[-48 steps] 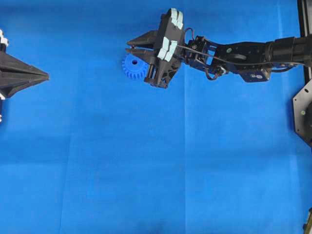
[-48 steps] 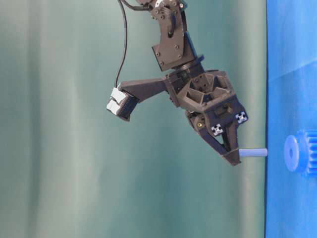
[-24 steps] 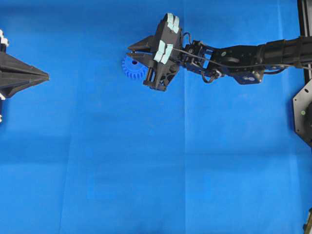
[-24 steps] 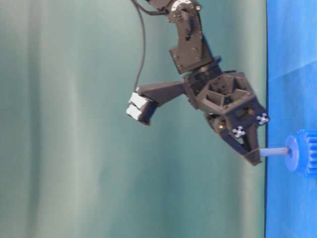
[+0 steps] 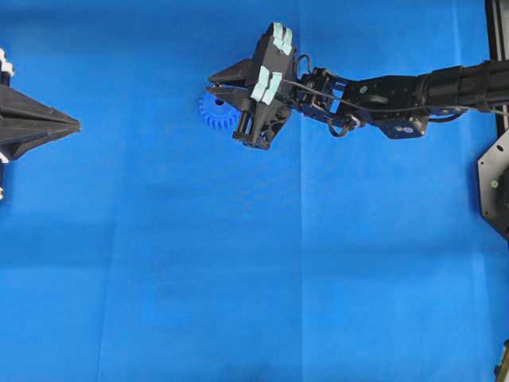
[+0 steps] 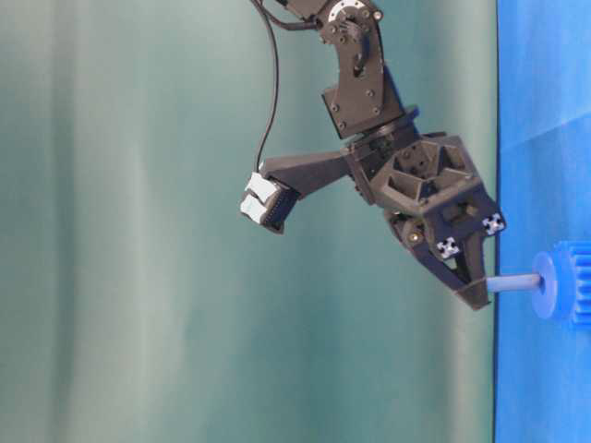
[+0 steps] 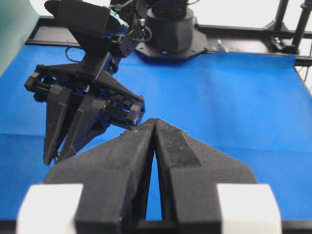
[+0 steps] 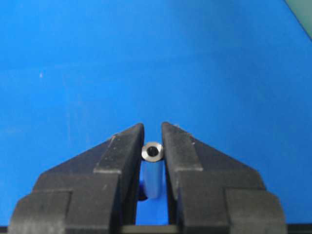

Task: Insert the shaft placed at a random location into the center hole of the small gear at another random location.
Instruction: 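Align the held shaft over the blue gear's center hole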

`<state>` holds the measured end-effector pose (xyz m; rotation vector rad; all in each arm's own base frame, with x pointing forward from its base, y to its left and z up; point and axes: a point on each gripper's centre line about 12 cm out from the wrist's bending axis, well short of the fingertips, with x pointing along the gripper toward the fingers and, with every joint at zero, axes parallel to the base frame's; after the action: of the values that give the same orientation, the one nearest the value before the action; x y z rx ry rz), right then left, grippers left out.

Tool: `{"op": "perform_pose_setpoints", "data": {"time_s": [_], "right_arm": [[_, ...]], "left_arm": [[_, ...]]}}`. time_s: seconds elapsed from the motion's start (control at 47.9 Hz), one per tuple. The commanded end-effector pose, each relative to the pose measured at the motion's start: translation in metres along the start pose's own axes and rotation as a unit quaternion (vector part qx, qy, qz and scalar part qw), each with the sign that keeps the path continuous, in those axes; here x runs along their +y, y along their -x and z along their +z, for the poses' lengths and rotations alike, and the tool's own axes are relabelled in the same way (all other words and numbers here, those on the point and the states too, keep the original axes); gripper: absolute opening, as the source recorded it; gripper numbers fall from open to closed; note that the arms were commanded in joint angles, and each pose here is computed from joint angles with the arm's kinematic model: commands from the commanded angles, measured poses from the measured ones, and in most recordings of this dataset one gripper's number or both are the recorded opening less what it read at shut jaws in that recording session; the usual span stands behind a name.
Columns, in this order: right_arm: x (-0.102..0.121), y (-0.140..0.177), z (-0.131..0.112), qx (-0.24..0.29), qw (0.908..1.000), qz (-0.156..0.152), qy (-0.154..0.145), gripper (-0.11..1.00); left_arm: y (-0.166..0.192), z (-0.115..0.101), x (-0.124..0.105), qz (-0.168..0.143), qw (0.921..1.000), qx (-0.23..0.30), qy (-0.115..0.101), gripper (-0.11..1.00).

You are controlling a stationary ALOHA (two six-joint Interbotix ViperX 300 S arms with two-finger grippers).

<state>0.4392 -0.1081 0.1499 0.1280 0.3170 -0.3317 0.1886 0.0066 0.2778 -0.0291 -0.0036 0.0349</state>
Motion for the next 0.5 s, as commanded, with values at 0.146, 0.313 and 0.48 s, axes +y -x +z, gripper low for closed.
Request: {"op": "perform_pose_setpoints", "data": {"time_s": [0.146, 0.313, 0.48], "right_arm": [[0.003, 0.019, 0.047, -0.058, 0.9983, 0.006, -0.007, 0.02], [0.004, 0.02, 0.049, -0.059, 0.9982, 0.007, -0.007, 0.02], [0.004, 0.019, 0.046, -0.054, 0.9985, 0.007, -0.007, 0.02]], "left_arm": [[-0.001, 0.004, 0.0, 0.0, 1.0, -0.006, 0.0, 0.0], [-0.001, 0.004, 0.0, 0.001, 1.0, -0.006, 0.001, 0.0], [-0.001, 0.004, 0.0, 0.0, 1.0, -0.006, 0.0, 0.0]]}}
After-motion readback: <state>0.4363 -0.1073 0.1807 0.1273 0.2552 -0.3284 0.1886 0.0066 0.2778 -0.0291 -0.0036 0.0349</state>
